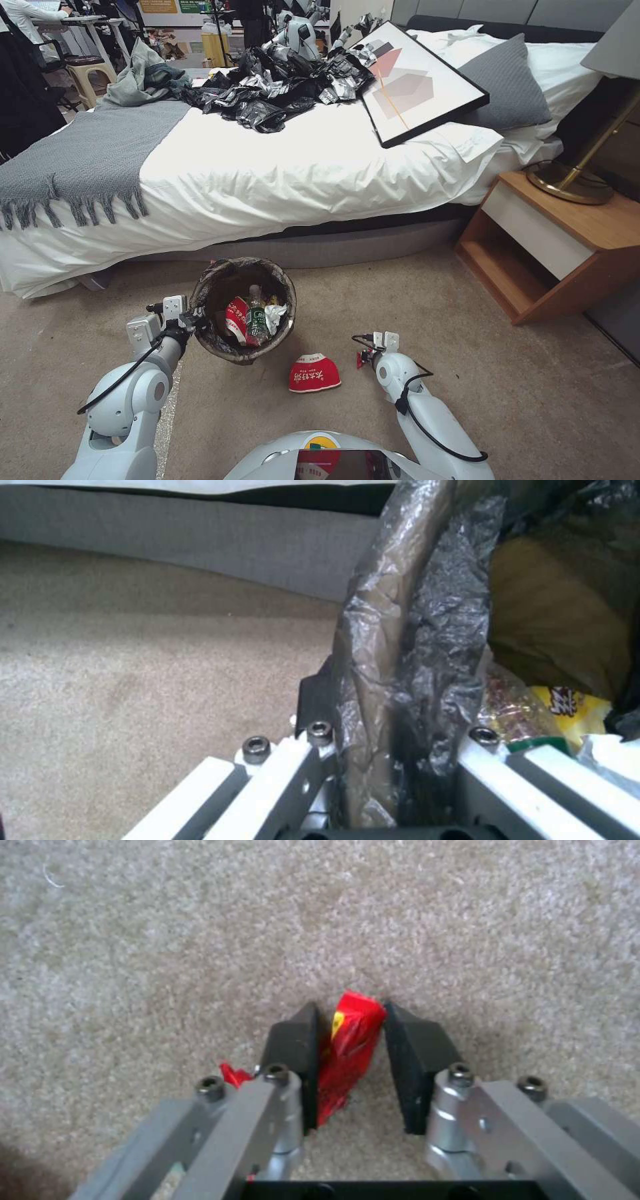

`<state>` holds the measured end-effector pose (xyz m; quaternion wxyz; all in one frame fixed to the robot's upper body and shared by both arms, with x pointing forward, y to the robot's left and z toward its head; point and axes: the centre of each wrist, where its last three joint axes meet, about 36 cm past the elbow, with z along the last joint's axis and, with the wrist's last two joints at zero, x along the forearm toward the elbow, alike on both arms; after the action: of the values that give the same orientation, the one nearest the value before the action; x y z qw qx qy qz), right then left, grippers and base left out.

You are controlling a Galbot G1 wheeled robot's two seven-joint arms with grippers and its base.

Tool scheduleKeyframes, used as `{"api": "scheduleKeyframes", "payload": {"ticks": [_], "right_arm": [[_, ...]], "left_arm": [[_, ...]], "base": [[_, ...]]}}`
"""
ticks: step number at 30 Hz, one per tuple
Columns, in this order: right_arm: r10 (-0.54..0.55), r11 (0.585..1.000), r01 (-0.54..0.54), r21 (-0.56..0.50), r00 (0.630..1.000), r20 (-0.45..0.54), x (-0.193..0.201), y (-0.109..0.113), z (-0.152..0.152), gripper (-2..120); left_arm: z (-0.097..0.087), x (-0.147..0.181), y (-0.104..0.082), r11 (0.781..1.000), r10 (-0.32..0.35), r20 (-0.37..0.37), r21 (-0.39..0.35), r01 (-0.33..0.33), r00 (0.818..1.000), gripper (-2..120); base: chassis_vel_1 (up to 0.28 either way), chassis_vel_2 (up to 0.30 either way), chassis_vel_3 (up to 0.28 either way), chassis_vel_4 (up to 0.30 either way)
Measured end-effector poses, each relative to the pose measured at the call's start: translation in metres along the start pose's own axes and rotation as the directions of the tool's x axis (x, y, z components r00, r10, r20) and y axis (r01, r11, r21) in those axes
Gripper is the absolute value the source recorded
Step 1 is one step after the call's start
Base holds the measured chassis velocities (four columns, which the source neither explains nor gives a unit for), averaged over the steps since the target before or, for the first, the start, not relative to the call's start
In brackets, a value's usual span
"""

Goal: Pick up the trash bin, then pick up the garbage from the floor and place it into the trash bin.

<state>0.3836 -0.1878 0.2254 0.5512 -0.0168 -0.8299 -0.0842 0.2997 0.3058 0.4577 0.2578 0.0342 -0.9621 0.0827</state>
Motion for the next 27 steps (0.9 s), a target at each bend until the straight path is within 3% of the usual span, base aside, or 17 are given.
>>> {"api": "scheduleKeyframes", "payload": {"ticks": [8,9,27], "right_arm": [[0.000,1.000,0.000,0.000,1.000,0.000,0.0000,0.0003,0.0001,16],[0.000,1.000,0.000,0.000,1.000,0.000,0.0000,0.0004,0.0001,0],[-0.020,1.000,0.020,0.002,1.000,0.009,0.0070,0.0063,-0.0029,0]], "left_arm": [[0.0001,0.0000,-0.0001,1.000,0.000,0.000,0.001,0.000,1.000,0],[0.0002,0.0000,-0.0002,1.000,0.000,0.001,0.001,0.000,1.000,0],[0.0003,-0.0019,-0.0026,1.000,0.003,0.005,0.008,-0.003,1.000,0]], "base": [[0.000,0.000,0.000,0.000],[0.000,0.000,0.000,0.000],[0.000,0.000,0.000,0.000]]}}
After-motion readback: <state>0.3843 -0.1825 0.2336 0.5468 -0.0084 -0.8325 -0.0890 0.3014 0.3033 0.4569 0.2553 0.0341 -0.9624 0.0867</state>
